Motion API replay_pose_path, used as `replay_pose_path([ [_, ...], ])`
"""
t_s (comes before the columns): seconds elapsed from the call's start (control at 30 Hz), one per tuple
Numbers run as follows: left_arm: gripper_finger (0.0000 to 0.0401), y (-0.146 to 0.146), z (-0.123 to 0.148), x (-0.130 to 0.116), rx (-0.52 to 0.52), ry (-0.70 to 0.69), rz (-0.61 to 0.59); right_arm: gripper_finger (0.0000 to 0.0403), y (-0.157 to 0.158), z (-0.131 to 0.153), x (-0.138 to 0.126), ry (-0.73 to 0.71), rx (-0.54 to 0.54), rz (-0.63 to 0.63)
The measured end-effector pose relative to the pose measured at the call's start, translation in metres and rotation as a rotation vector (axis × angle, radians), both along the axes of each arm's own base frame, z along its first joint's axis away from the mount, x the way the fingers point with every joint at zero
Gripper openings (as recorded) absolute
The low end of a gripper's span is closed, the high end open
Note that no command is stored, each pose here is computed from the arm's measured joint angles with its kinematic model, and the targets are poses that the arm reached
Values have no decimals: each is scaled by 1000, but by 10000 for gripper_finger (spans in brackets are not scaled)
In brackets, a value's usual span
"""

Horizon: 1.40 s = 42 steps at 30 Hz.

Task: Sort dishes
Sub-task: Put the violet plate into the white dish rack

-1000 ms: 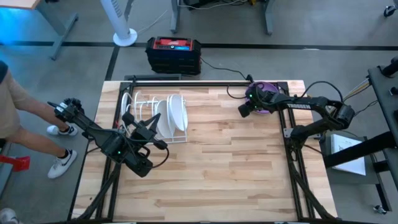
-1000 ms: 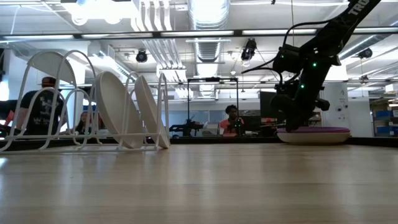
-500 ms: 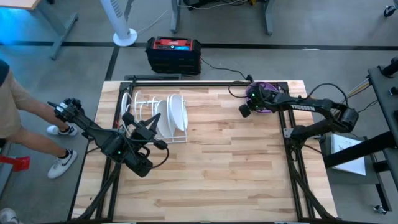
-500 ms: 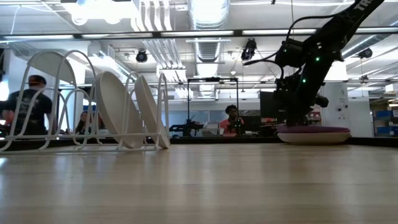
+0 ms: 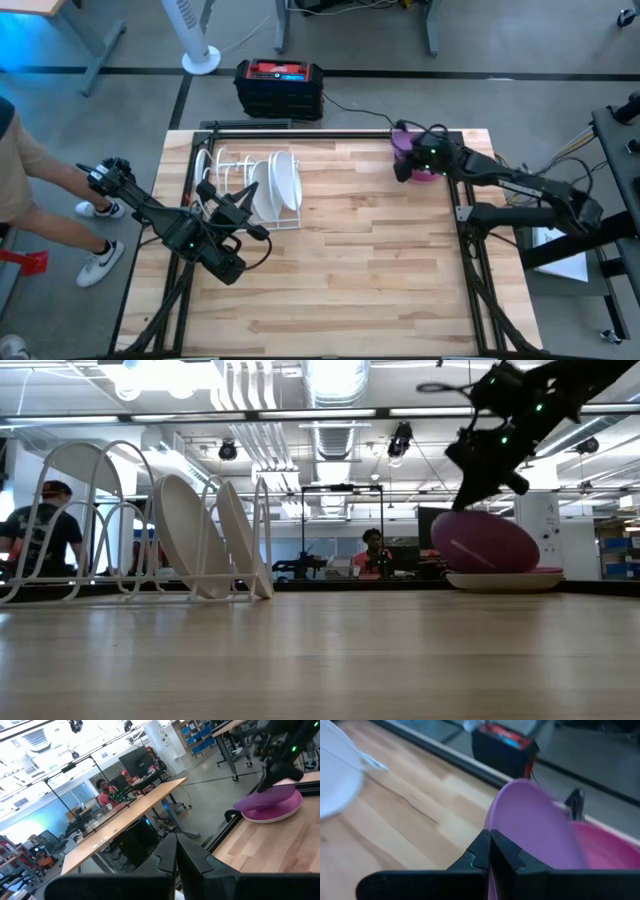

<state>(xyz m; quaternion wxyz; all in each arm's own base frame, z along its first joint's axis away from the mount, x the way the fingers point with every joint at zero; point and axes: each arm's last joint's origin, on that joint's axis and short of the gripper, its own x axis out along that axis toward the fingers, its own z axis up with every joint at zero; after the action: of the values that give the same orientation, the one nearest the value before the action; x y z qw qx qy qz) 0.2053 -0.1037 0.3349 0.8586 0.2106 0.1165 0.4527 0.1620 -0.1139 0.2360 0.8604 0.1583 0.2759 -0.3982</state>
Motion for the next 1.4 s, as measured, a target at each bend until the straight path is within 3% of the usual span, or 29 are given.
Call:
replay_pose_path([
  [0.23,0,0,0,0,0,0,0,0,16,21,-13,-119,-36,46],
  [0.5,0,0,0,0,0,0,0,0,19,16,-15,-76,14,56],
  [0.73,0,0,0,0,0,0,0,0,29,-1,1,-33,168,436],
  [0.97,0,0,0,0,0,0,0,4,46,-22,24,105,171,670],
  [1.23,0,0,0,0,0,0,0,90,71,-56,55,283,144,877],
  [1.4,0,0,0,0,-6,4,-3,171,74,-67,67,443,3,827],
])
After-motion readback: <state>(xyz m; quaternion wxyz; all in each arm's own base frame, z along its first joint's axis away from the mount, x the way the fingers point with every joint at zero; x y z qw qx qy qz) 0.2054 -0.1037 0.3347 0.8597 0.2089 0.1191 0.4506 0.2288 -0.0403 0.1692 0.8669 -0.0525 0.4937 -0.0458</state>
